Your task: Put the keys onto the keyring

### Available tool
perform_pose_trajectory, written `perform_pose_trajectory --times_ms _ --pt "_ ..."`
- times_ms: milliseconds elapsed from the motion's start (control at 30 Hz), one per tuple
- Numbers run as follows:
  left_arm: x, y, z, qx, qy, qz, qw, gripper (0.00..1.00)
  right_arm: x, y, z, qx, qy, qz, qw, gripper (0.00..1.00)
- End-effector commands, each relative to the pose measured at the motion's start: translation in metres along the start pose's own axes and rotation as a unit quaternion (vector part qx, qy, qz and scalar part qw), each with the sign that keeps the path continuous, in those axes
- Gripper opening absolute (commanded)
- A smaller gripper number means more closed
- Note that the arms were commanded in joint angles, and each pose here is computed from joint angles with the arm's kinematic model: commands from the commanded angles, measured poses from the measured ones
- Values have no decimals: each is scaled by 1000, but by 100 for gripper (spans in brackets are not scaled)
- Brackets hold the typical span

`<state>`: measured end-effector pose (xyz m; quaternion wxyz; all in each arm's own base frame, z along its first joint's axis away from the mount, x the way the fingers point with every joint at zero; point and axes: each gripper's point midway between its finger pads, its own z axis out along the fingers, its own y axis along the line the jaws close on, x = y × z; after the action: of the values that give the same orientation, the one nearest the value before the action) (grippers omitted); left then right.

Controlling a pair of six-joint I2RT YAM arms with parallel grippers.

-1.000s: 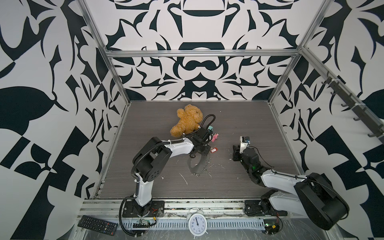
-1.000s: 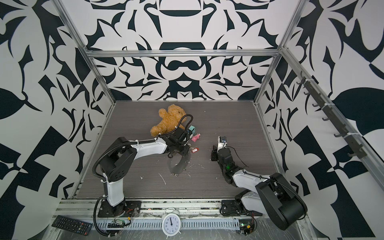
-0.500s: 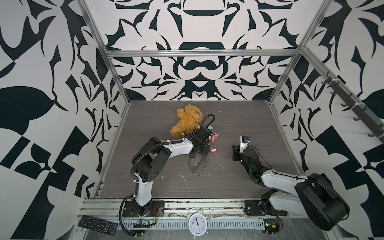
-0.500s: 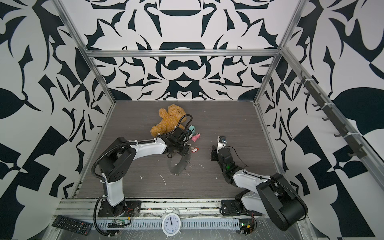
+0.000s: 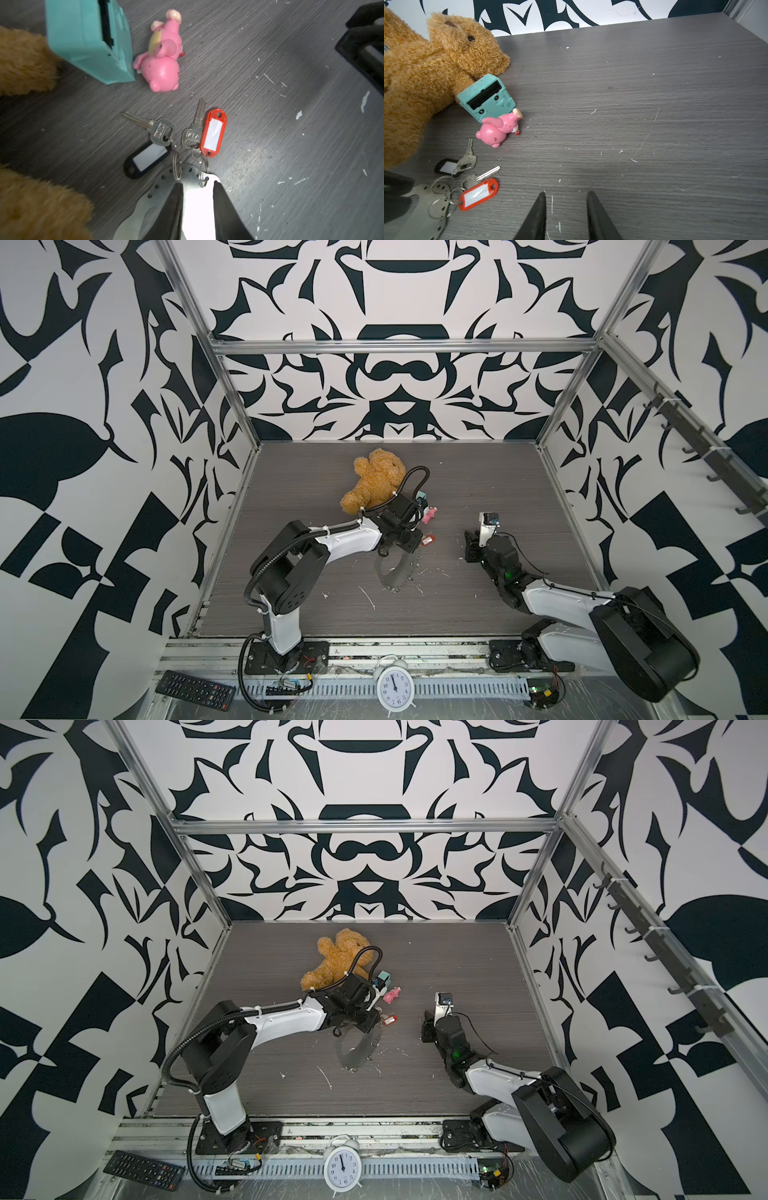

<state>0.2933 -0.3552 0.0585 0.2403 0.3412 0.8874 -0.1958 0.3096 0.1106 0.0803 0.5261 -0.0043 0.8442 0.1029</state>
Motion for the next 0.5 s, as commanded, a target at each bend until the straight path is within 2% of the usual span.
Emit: perform_pose_trajectory --times_ms 0,267,467 --pt "7 -8 9 11 28 5 1000 29 -12 3 -1 -6 -19 -1 1000 35" --pt "13 -5 18 1 47 10 999 30 -11 3 0 -6 -17 -3 1000 35" --pt "14 -4 19 -2 52 10 999 26 -11 4 0 -10 -17 -4 1000 35"
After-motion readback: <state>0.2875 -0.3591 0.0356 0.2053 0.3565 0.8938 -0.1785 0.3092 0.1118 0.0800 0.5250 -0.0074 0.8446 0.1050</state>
